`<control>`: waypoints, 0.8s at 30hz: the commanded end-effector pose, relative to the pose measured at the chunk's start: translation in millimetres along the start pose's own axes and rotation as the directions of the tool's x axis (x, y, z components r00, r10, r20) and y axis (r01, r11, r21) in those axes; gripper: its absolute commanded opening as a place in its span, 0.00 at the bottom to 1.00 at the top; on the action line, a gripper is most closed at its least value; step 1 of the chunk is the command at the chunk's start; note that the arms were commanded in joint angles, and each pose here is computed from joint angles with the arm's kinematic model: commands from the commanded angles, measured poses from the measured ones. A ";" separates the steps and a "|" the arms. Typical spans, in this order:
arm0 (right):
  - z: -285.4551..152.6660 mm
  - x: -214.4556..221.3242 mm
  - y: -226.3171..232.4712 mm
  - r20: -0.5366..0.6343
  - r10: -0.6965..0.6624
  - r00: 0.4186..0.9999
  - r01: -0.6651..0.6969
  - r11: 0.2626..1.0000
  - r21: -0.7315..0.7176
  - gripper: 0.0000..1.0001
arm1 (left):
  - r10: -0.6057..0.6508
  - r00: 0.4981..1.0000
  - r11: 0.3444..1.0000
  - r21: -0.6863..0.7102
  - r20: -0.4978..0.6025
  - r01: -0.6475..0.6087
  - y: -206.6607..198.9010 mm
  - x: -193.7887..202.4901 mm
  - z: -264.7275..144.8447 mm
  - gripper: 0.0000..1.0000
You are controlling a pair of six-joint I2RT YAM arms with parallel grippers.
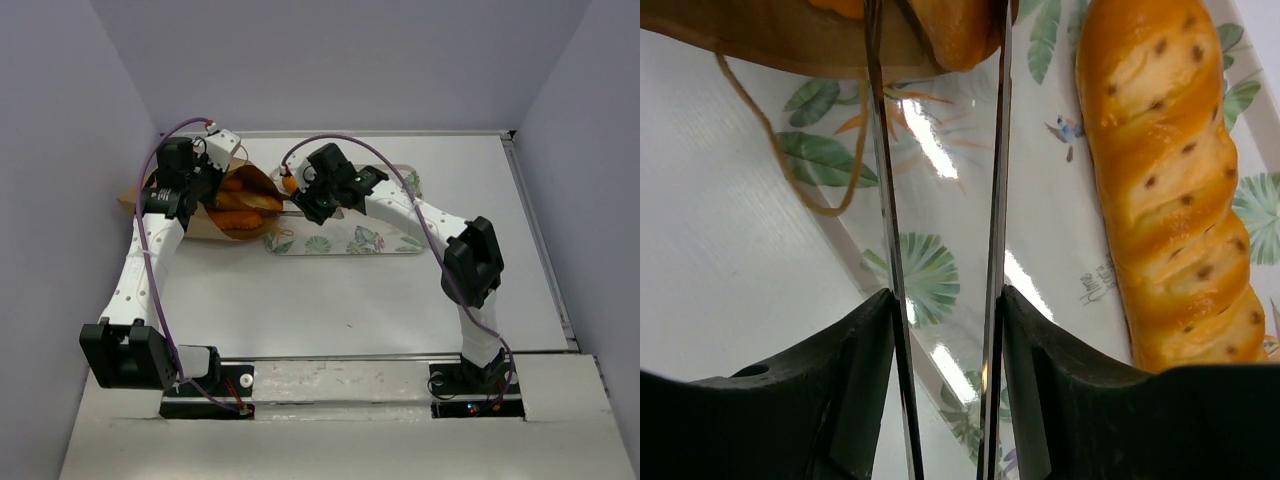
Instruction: Take the fake bread out of the paper bag
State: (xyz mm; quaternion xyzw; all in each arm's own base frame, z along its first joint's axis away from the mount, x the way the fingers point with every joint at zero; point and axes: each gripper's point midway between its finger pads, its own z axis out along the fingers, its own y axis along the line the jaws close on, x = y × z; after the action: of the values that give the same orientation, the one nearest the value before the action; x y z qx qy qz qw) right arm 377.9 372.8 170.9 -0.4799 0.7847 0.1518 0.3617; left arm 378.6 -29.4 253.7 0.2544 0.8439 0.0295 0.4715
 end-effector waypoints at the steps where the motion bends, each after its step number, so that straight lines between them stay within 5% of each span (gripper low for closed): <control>1: 10.7 -11.0 -13.1 0.008 -0.015 1.000 0.015 0.997 0.074 0.50 | 0.027 0.997 1.000 -0.005 0.071 -0.026 -0.6 -15.7 -12.3 0.00; 10: 35.2 2.9 -7.6 -0.042 0.021 0.999 -0.019 0.999 0.039 0.51 | 0.036 0.995 0.998 0.042 0.095 -0.040 -8.5 -21.3 -13.0 0.00; 17: 29.5 -0.7 7.4 -0.029 0.028 0.999 -0.029 0.999 -0.016 0.11 | -0.009 0.995 0.999 0.035 0.100 0.006 -7.3 -23.8 -9.7 0.00; 24: -25.2 -53.7 1.3 0.117 0.011 0.993 -0.013 1.000 0.014 0.01 | -0.096 0.994 0.991 -0.088 0.060 0.101 14.9 -17.6 3.4 0.00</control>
State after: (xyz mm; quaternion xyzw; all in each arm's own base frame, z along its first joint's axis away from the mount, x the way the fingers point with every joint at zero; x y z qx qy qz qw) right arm 383.7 377.4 125.1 -0.4726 0.8122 0.1359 0.3137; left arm 378.6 -28.7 249.7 0.2329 0.8511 0.0249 0.4699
